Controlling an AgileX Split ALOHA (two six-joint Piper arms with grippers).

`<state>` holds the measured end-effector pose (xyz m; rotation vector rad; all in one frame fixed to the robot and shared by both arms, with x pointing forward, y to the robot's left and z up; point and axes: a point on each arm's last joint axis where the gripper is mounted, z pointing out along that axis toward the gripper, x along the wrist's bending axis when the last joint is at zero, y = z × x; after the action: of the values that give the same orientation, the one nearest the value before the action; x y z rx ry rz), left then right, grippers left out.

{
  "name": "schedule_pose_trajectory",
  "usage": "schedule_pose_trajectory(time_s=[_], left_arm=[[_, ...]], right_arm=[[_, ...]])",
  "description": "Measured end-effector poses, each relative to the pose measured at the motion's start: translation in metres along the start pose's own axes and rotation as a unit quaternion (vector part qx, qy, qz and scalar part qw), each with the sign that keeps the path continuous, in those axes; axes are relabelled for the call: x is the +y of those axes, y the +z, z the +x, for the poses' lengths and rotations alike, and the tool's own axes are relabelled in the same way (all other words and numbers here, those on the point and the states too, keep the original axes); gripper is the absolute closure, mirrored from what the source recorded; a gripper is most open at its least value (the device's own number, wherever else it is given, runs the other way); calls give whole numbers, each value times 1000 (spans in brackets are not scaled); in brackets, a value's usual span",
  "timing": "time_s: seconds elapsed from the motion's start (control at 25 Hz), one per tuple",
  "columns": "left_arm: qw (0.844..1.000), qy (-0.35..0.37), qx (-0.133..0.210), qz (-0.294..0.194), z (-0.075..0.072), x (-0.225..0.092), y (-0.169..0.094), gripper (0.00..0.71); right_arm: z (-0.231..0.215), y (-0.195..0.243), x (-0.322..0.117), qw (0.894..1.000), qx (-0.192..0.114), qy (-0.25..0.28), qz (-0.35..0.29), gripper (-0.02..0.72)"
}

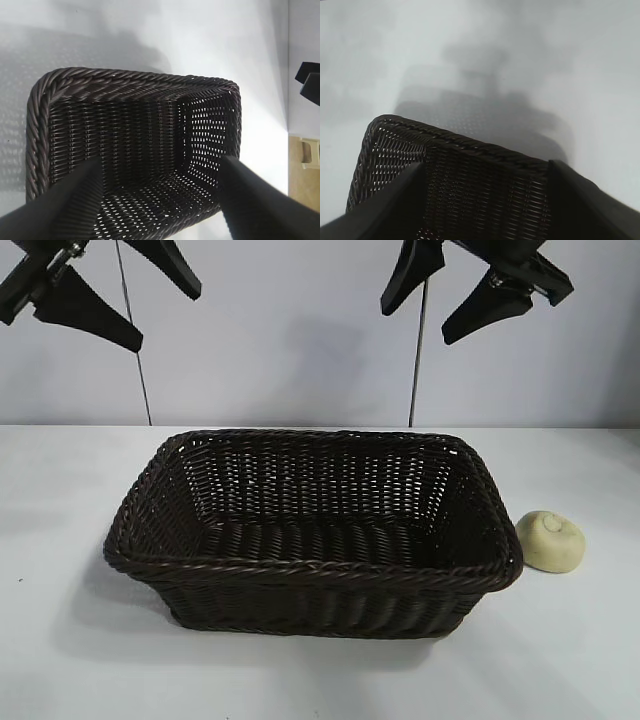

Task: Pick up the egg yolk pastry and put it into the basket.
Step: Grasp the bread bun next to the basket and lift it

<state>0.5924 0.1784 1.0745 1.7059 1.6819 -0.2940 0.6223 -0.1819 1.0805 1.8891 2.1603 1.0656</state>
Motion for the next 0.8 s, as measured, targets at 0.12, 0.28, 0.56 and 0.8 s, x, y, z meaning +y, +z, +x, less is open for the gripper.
schedule_pose_trajectory(time_s=[0.12,0.28,0.56,0.8], left_arm=[[1000,-2,1,-1,1,0,1,231],[1000,-3,2,-6,1,1,1,231],[1000,-3,2,-8,2,1,2,231],[1000,-3,2,-7,2,1,2,231]], right_arm=[[0,0,0,1000,0,0,0,208],[-1,0,-3,1000,-1,-1,17,208],[-42,-14,-3,998,-32,35,46,208],[-84,-32,-4,994,-57,78,58,208]])
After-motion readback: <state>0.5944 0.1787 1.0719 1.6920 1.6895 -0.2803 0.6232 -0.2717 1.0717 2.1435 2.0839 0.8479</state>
